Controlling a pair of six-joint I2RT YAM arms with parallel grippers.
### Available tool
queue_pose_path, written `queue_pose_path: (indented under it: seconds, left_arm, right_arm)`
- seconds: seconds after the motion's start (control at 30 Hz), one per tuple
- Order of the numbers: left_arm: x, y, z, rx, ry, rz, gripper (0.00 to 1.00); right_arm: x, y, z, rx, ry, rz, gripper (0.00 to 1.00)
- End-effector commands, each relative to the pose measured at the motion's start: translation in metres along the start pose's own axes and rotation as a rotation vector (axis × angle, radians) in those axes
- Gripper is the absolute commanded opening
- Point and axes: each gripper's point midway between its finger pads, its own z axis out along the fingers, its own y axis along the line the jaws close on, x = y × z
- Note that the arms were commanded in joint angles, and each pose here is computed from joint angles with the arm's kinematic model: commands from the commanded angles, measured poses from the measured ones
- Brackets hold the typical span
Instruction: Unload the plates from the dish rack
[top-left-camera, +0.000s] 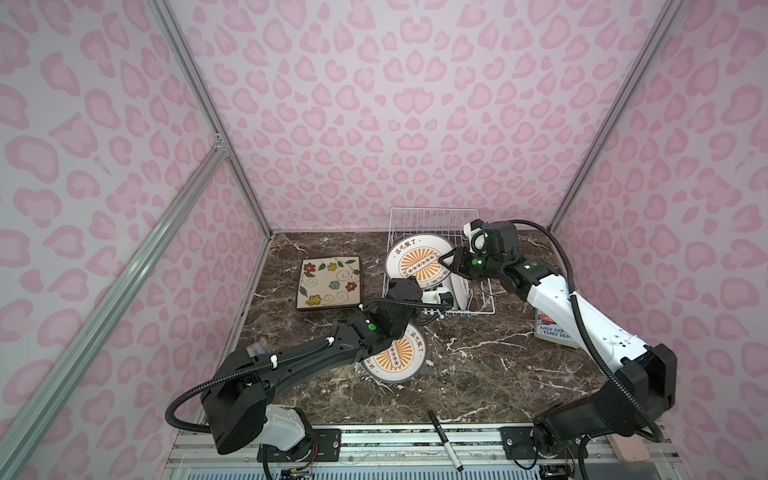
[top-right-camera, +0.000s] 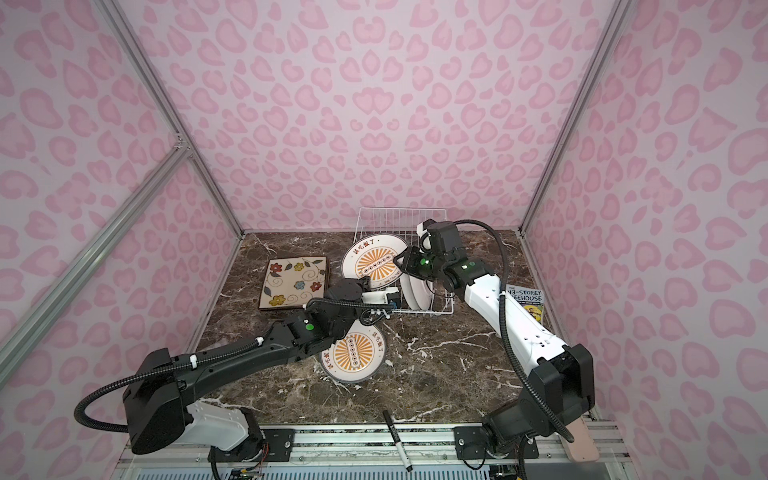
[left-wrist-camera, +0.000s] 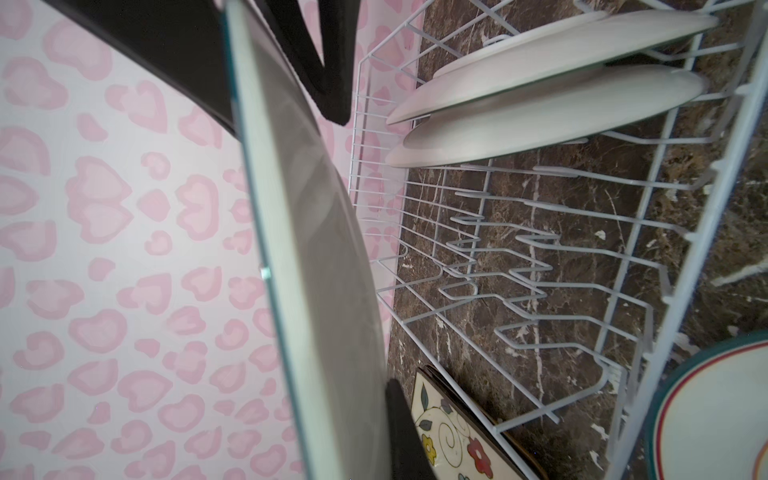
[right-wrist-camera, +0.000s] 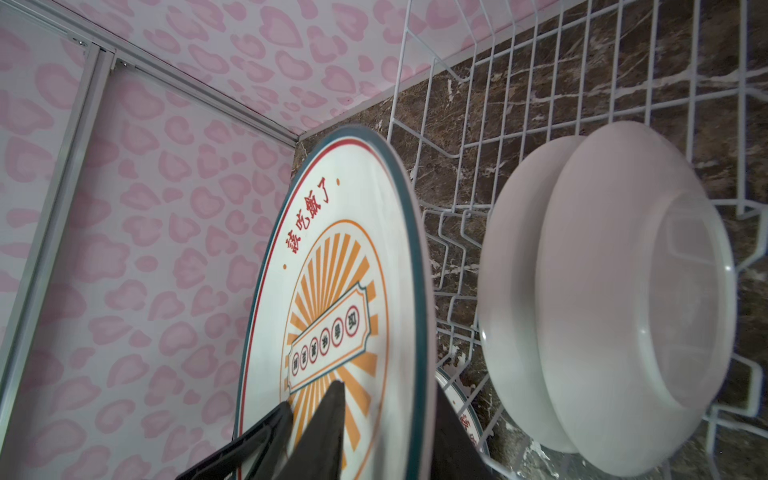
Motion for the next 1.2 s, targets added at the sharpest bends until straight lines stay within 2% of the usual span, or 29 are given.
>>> queue_pose_path:
  seconds: [0.0,0.23,0.37,0.4,0.47,0.67,0.73,0.93,1.17]
  left_arm:
    - [-0.004,0.024,0.000,-0.076,0.004,-0.059,0.06]
    - [-0.003,0.018,0.006,-0.067,0.024,-0.057,0.18]
    - [0.000,0.015,0.008,-0.062,0.047,-0.073,0.35]
    - [0.000,0.016,0.008,-0.067,0.051,-0.083,0.46]
    - [0.000,0.020,0.008,-0.085,0.048,-0.119,0.59]
    - [-0.003,0.017,0.005,-0.044,0.026,-0.194,0.75]
    - [-0.004,0.017,0.005,-0.040,0.024,-0.210,0.88]
    - [-0.006,0.014,-0.001,-0.001,0.002,-0.258,0.92]
    - [-0.019,0.034,-0.025,0.048,-0.140,-0.462,0.98]
  right_arm:
    - [0.000,0.002,0.003,-0.012,0.007,0.010,0.21]
    - [0.001,0.003,0.004,-0.026,0.008,0.021,0.07]
    - [-0.002,0.005,0.002,-0.033,-0.005,0.018,0.00]
    - [-0.002,0.005,0.001,-0.033,-0.009,0.018,0.00]
    - [-0.004,0.005,0.000,-0.038,-0.021,0.014,0.00]
    - [-0.015,0.004,-0.009,-0.037,-0.088,0.021,0.00]
    - [-0.019,0.003,-0.014,-0.033,-0.120,0.027,0.00]
    - [-0.038,-0.017,-0.036,0.017,-0.222,0.054,0.00]
    - [-0.049,-0.040,-0.059,0.027,-0.344,0.136,0.00]
